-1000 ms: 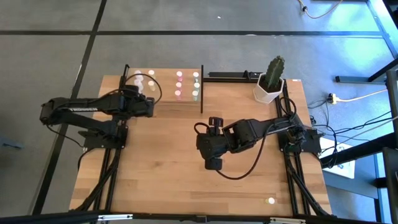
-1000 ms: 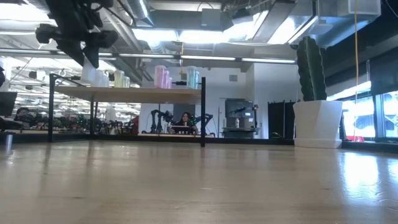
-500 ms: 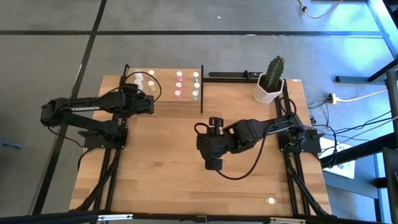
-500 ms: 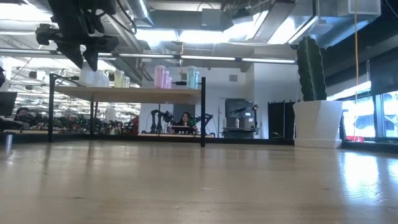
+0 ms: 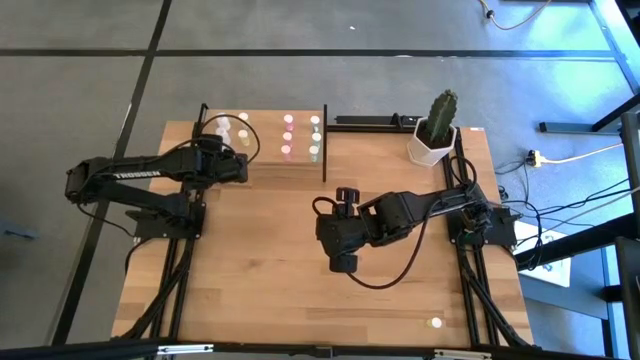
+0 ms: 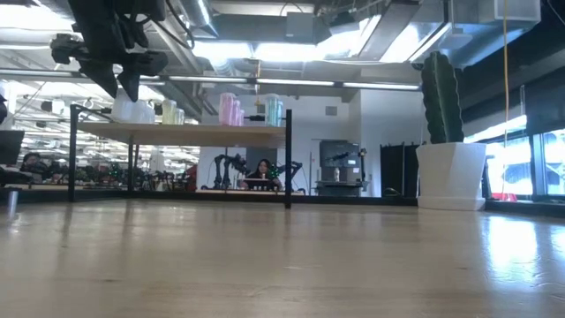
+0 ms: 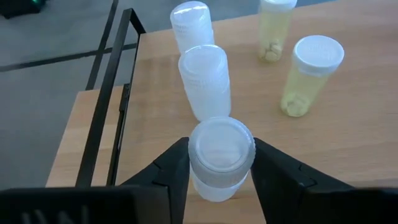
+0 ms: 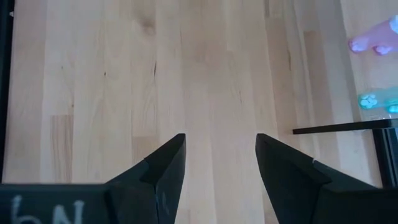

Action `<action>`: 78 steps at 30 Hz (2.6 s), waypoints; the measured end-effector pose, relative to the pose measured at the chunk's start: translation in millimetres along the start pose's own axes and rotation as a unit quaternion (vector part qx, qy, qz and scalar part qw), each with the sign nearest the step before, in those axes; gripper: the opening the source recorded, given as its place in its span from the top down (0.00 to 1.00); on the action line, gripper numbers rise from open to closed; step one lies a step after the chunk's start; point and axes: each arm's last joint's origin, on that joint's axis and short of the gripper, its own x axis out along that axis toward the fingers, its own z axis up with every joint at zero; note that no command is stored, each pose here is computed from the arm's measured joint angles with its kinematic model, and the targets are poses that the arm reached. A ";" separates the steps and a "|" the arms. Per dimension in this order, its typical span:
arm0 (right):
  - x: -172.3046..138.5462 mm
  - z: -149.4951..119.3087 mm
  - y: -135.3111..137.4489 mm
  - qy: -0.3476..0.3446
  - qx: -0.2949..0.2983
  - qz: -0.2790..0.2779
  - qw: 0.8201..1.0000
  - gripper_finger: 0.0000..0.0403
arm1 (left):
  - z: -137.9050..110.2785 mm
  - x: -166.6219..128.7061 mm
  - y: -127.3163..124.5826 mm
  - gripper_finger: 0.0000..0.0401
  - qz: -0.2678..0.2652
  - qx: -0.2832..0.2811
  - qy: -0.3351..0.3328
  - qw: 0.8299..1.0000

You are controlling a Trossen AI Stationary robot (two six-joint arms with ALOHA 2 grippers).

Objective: Pick and place medicine bottles onto shelf by color
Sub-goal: Put the white pill bottle on the shelf and align it with the other white pill bottles

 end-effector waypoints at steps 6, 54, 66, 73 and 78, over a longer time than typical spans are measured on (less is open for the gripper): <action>0.0 0.0 0.0 0.000 0.000 0.000 1.000 0.51 | 0.3 0.0 0.1 0.62 0.002 0.000 -0.006 1.000; 0.0 0.4 0.1 -0.002 0.001 0.000 1.000 0.51 | 0.5 0.0 -0.4 0.60 0.001 0.036 -0.008 0.999; 0.0 0.5 0.1 -0.002 0.002 0.000 1.000 0.51 | 0.8 0.0 -0.4 0.62 0.002 0.034 -0.012 0.999; 0.0 0.5 0.1 -0.002 0.002 0.000 1.000 0.51 | 0.8 0.0 -0.4 0.61 0.002 0.012 -0.011 1.000; -0.1 0.4 0.2 -0.002 0.001 0.000 1.000 0.51 | 0.7 0.0 -0.4 0.59 0.002 0.006 -0.011 1.000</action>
